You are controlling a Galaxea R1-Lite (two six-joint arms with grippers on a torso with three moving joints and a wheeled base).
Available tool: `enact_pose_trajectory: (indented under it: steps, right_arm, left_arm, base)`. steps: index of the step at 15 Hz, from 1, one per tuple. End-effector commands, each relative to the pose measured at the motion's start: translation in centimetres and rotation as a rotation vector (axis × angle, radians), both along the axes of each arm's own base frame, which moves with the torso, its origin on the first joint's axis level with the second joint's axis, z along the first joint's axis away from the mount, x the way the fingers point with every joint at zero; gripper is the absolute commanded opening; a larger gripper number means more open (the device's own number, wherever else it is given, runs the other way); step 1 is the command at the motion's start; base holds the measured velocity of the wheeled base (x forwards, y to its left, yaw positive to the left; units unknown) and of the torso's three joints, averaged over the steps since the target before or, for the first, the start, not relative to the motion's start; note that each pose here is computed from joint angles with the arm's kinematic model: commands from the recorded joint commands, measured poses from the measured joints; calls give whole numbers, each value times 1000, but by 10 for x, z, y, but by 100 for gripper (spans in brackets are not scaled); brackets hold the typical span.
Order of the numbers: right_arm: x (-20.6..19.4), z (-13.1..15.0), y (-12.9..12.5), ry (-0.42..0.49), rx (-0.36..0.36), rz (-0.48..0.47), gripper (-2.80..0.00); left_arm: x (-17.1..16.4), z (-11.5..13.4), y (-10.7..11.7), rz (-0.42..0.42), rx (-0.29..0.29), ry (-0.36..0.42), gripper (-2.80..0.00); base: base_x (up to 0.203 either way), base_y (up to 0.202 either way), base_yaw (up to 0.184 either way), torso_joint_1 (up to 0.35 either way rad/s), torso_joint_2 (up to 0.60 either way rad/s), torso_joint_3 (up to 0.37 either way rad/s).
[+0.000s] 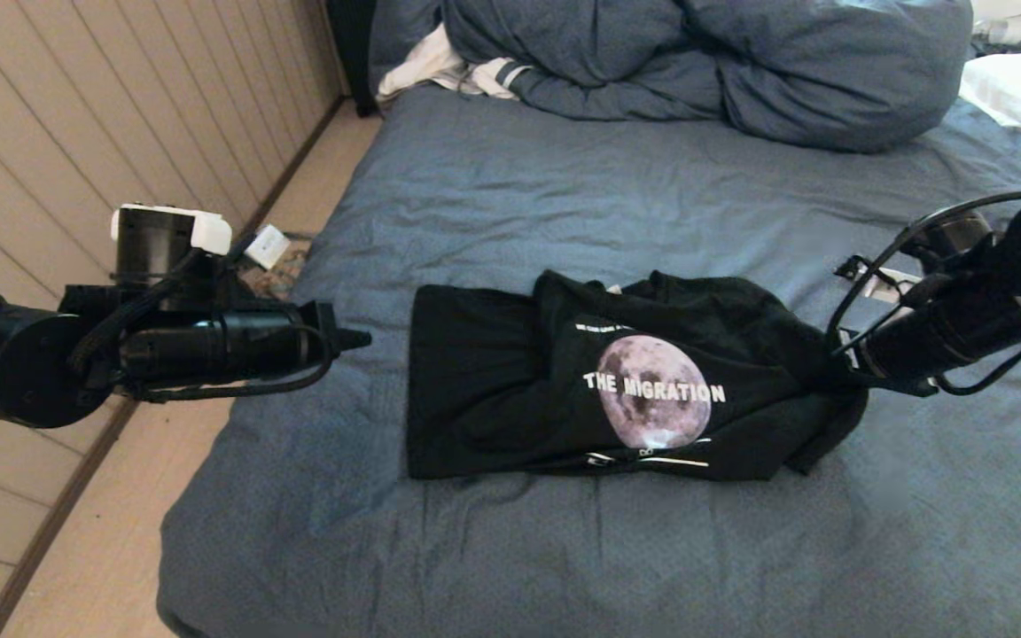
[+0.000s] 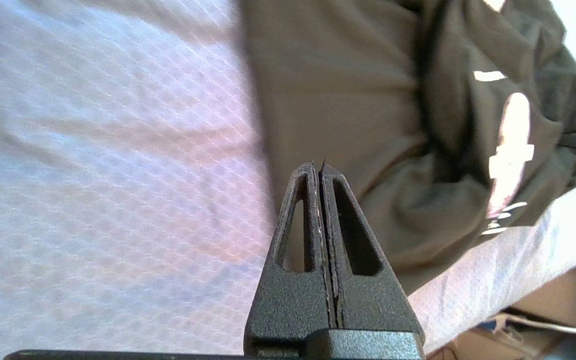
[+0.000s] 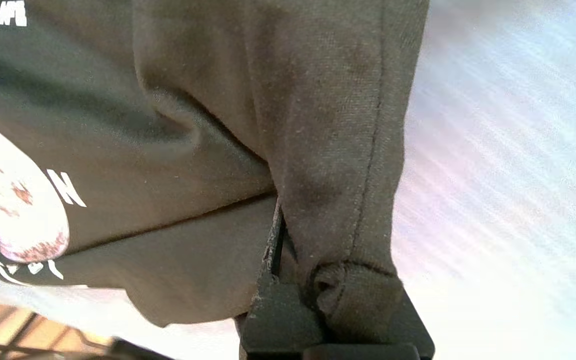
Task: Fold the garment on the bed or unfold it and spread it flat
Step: Fold the black T-shirt
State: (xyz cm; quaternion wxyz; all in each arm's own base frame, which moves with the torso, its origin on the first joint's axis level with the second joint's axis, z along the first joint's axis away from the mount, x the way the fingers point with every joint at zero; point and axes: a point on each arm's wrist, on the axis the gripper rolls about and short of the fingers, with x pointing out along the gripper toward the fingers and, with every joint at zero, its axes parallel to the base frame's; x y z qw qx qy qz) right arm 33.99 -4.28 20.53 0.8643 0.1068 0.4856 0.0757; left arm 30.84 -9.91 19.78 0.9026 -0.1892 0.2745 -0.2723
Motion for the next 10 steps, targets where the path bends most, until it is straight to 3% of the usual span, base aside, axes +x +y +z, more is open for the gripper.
enact_pose_trajectory:
  steps: [1,7,10]
  right_arm:
    - [-15,-2,-11,13,13,-1,-280]
    - [-17,-10,-6,32,63,40,-280]
    - [-18,-10,-1,36,69,57,-280]
  left_arm:
    - [9,-7,-9,-14,3,14,-280]
    - [50,5,-74,-113,-4,-55,-280]
    - [42,4,-125,-234,-2,-83,-280]
  base:
    - [0,0,0,0,0,0]
    - [0,0,0,0,0,0]
    - [0,0,0,0,0,0]
